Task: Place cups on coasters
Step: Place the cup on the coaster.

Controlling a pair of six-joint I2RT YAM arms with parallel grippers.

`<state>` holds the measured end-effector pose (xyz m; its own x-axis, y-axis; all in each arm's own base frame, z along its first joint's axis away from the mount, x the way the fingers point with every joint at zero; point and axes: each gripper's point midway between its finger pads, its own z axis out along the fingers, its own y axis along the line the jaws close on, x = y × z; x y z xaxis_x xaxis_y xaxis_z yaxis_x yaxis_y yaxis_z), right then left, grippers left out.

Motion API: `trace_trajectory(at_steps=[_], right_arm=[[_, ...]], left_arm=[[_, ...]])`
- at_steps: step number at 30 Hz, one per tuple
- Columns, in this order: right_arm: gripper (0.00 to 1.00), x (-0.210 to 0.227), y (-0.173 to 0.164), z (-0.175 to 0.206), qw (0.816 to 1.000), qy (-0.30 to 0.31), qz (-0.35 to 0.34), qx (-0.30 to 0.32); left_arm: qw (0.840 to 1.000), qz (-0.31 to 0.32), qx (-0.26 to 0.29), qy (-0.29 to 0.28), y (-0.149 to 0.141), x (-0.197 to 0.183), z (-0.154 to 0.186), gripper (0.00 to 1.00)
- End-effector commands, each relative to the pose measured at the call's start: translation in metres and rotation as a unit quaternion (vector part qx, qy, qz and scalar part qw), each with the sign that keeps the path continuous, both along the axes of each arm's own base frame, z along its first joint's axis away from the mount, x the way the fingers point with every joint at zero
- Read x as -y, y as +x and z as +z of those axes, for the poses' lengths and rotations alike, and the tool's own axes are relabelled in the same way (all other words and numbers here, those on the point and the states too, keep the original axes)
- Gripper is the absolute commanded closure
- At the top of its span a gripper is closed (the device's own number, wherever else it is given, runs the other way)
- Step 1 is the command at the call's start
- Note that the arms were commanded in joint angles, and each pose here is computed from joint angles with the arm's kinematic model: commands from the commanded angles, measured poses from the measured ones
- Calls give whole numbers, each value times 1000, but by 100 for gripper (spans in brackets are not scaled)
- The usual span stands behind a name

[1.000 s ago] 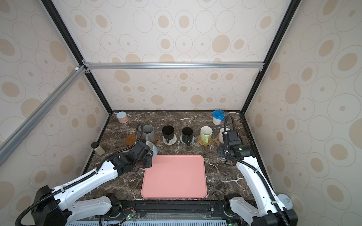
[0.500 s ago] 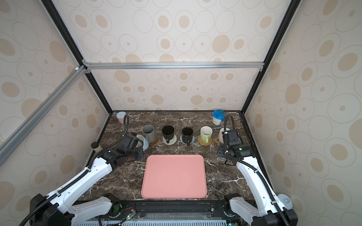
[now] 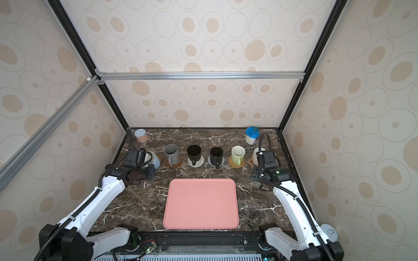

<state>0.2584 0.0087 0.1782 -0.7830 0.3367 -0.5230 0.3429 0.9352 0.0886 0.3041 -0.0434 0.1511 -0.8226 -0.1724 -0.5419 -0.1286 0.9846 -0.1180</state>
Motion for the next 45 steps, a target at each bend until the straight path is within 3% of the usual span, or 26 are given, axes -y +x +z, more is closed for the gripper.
trace_trajectory(at_steps=[1,21,33,45], right_arm=[[55,6,-3,10,1000,-6,-10,10],[55,11,-16,16,1000,-15,-17,15],[54,13,-20,17,1000,-16,-18,15],[55,17,-28,14,999,-25,-21,12]], left_arm=[[998,-25,62,-1,34,-3,32,94],[999,-38,15,21,97,-39,-6,94],[998,-45,-24,34,114,-48,-25,94],[996,-47,-60,41,114,-51,-43,94]])
